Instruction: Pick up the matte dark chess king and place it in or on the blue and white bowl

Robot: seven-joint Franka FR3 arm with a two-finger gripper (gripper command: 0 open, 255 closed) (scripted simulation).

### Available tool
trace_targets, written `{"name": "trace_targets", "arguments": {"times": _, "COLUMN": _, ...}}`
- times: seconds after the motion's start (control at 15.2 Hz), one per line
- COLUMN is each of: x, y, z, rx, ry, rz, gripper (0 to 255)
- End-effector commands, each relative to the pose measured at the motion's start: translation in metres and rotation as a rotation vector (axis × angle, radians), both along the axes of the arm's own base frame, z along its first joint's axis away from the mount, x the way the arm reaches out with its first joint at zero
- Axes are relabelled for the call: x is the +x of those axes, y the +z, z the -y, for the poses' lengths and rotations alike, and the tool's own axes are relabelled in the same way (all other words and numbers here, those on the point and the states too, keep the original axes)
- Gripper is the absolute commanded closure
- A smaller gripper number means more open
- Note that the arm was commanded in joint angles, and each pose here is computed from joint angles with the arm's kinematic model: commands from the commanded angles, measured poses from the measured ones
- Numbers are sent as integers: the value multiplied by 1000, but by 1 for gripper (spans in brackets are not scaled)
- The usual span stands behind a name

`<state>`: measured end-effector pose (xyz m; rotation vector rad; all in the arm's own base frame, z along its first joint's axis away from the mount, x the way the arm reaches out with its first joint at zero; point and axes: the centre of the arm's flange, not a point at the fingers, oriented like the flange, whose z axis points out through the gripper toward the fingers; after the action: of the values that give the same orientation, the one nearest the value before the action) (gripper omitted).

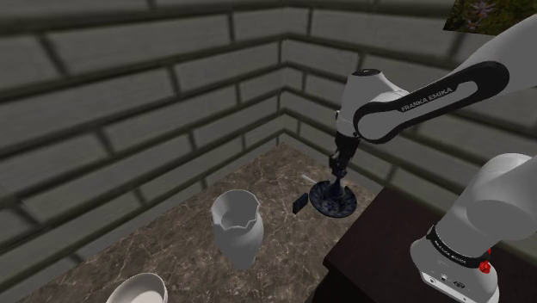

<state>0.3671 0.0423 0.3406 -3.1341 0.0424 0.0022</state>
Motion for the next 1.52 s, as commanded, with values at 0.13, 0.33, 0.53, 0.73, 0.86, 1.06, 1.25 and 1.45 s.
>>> {"name": "trace_targets", "arguments": {"times": 0.13, "x": 1, "y": -21, "z": 0, "rx": 0, "ry": 0, "rz": 1, "gripper": 255}}
{"name": "trace_targets", "arguments": {"times": 0.33, "x": 1, "y": -28, "z": 0, "rx": 0, "ry": 0, "rz": 1, "gripper": 255}}
{"name": "trace_targets", "arguments": {"times": 0.53, "x": 1, "y": -28, "z": 0, "rx": 0, "ry": 0, "rz": 1, "gripper": 255}}
{"name": "trace_targets", "arguments": {"times": 0.73, "x": 1, "y": -28, "z": 0, "rx": 0, "ry": 0, "rz": 1, "gripper": 255}}
{"name": "trace_targets", "arguments": {"times": 0.86, "x": 1, "y": -28, "z": 0, "rx": 0, "ry": 0, "rz": 1, "gripper": 0}}
{"name": "trace_targets", "arguments": {"times": 1.06, "x": 1, "y": -28, "z": 0, "rx": 0, "ry": 0, "rz": 1, "gripper": 0}}
{"name": "trace_targets", "arguments": {"times": 1.25, "x": 1, "y": -2, "z": 1, "rx": 0, "ry": 0, "rz": 1, "gripper": 0}}
{"name": "trace_targets", "arguments": {"times": 1.45, "x": 1, "y": 22, "z": 1, "rx": 0, "ry": 0, "rz": 1, "gripper": 0}}
